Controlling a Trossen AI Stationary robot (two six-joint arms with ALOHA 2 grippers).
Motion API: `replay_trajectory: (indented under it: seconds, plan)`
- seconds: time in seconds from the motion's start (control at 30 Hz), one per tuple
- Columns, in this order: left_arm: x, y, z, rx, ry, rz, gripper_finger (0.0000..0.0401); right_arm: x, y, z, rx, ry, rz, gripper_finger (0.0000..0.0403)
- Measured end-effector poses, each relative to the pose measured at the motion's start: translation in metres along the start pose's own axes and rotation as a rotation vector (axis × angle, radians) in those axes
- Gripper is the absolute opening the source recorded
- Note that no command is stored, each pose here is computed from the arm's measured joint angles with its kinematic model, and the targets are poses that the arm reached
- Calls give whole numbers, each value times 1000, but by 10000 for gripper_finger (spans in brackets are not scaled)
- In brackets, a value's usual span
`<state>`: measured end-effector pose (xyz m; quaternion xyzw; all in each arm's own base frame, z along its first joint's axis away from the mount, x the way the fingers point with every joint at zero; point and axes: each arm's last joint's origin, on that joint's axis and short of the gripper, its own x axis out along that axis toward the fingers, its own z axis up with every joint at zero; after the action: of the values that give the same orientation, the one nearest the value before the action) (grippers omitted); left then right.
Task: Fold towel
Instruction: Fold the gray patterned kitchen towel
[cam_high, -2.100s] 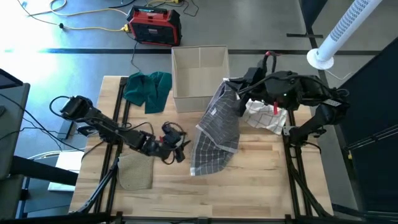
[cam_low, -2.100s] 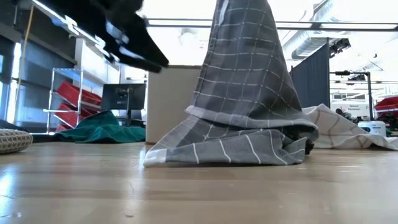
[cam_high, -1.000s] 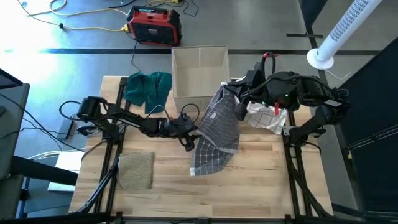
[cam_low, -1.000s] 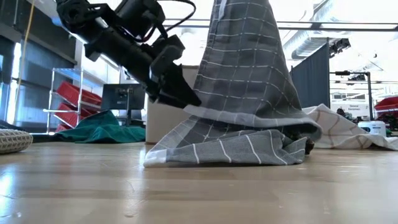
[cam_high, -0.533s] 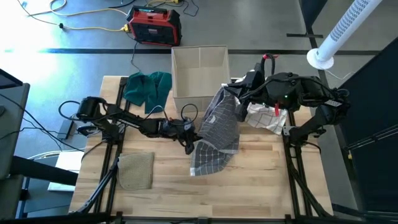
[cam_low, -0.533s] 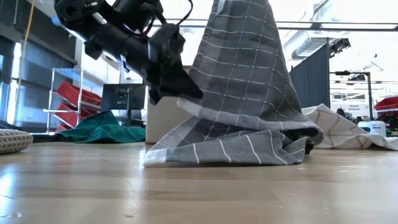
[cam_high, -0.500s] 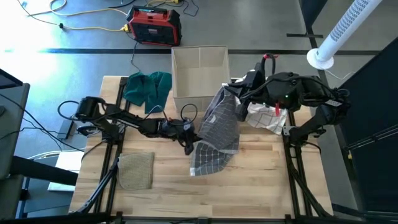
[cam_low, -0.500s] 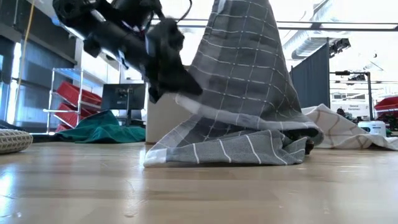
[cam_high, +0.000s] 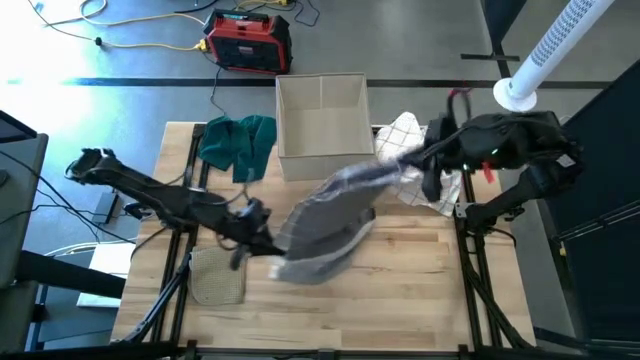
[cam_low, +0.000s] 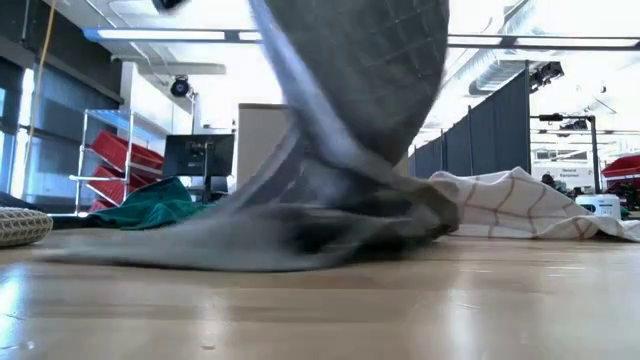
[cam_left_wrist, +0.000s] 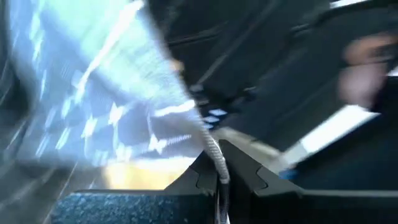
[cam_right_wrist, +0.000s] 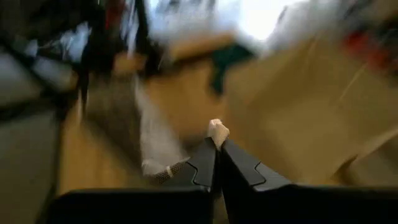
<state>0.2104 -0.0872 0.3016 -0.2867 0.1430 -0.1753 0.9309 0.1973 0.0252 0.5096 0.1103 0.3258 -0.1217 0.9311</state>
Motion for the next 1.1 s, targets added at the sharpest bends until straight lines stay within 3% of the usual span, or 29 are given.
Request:
replay_trajectory:
  seconds: [0.1, 0.23, 0.33, 0.5, 0.67, 0.87, 1.1]
  plan:
    - [-11, -8, -11, -60, 93, 8, 0, 13, 6, -16, 56, 198, 9, 0]
    - [-13, 3, -41, -182, 348, 198, 0, 48, 25, -42, -7, 385, 141, 0]
    - [-9, 12, -57, -226, 464, 322, 0, 87, 30, -77, -34, 564, 60, 0]
    - [16, 28, -89, -320, 582, 319, 0, 157, 42, -128, -29, 619, 164, 0]
    - [34, 47, -124, -429, 704, 315, 0, 209, 38, -198, -24, 672, 271, 0]
    - [57, 49, -147, -505, 698, 259, 0, 210, 46, -243, -90, 776, 304, 24]
    - [69, 55, -162, -546, 741, 242, 0, 183, 67, -259, -181, 952, 380, 136]
